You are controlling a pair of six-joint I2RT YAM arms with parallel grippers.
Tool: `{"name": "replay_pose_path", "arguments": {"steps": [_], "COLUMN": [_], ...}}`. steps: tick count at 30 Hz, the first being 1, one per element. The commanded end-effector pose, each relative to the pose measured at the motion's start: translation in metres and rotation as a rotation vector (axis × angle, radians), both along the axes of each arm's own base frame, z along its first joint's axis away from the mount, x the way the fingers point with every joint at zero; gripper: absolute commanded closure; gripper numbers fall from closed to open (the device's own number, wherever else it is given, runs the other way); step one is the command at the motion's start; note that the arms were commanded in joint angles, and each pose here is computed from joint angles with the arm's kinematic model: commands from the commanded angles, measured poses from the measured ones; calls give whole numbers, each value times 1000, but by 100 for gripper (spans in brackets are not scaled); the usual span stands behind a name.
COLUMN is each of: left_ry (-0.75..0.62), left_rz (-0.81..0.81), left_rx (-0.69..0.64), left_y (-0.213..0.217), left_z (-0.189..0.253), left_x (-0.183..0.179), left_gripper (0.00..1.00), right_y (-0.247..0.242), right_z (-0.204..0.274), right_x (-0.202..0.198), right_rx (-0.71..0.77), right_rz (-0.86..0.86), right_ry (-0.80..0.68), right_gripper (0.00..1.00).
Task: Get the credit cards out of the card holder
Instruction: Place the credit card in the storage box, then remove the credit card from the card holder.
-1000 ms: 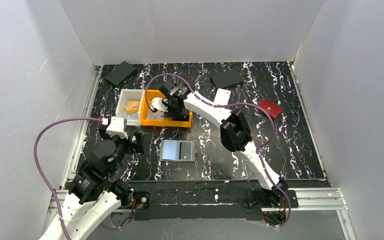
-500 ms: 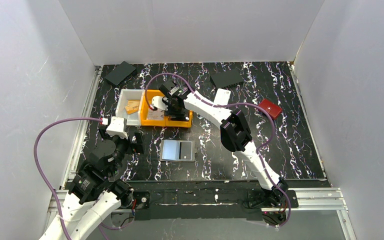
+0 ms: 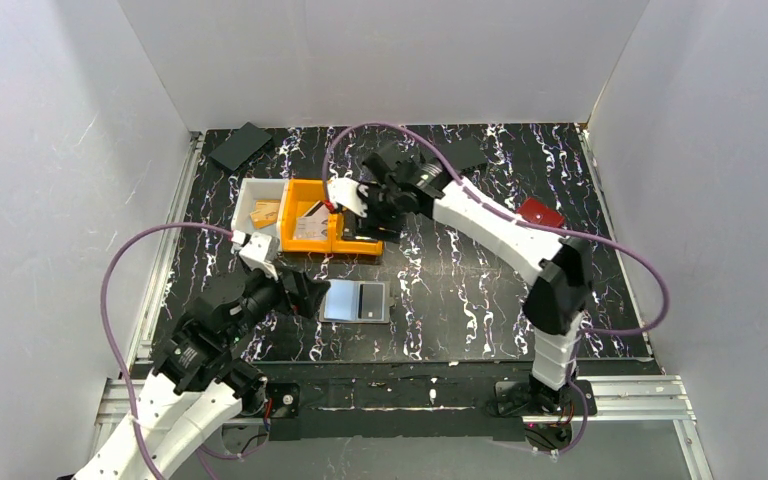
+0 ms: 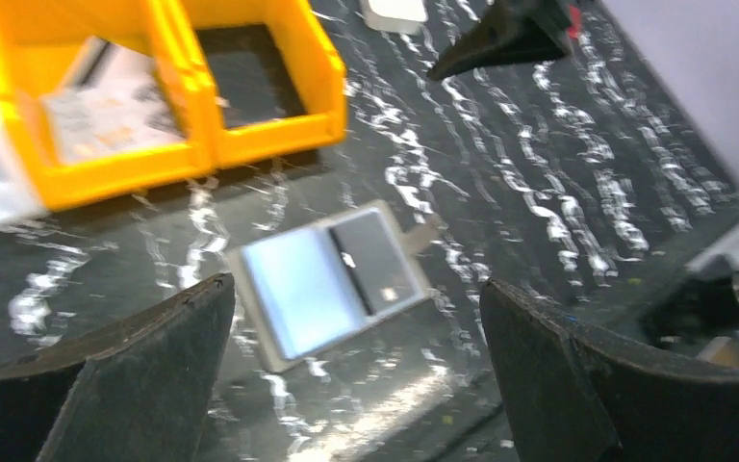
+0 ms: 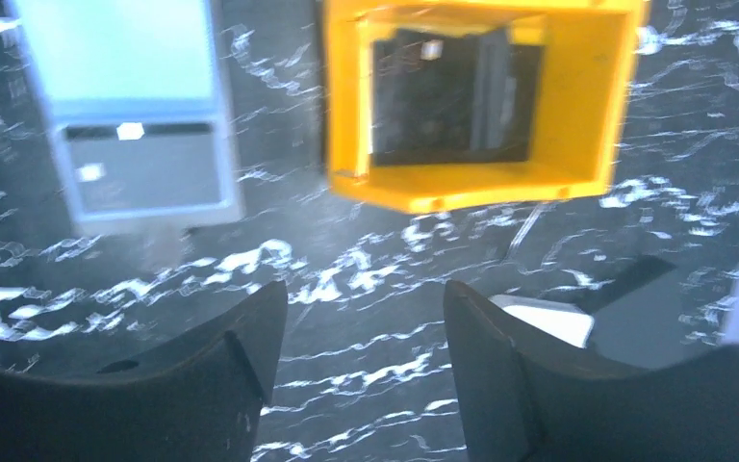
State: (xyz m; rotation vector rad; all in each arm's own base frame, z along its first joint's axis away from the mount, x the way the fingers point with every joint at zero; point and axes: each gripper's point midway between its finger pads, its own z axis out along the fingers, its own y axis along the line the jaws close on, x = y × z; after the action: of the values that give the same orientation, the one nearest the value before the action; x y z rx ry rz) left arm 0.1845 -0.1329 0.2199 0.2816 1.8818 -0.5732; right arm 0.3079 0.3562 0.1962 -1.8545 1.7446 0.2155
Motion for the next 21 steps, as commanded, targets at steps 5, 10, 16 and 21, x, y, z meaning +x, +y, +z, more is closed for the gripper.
{"name": "replay_pose_path", "arguments": {"steps": [5, 10, 16, 21], "left_ry": [368, 488, 602, 630], "left_rz": [-92, -124, -112, -90], "left_rx": [-307, -373, -333, -248], "left_y": [-56, -70, -76, -80], "left_z": [-38, -61, -90, -107], "left_x": [-18, -27, -34, -37], "left_gripper": [2, 2, 2, 2], "right_y": [-51, -84, -101, -106], "right_z": [24, 21, 6, -2], "right_x": [-48, -61, -63, -66], "right_rx": [497, 713, 884, 921], "right_rz": [0, -81, -168, -183], "right_ry": [369, 429, 547, 543], "right_gripper": [31, 29, 29, 27]}}
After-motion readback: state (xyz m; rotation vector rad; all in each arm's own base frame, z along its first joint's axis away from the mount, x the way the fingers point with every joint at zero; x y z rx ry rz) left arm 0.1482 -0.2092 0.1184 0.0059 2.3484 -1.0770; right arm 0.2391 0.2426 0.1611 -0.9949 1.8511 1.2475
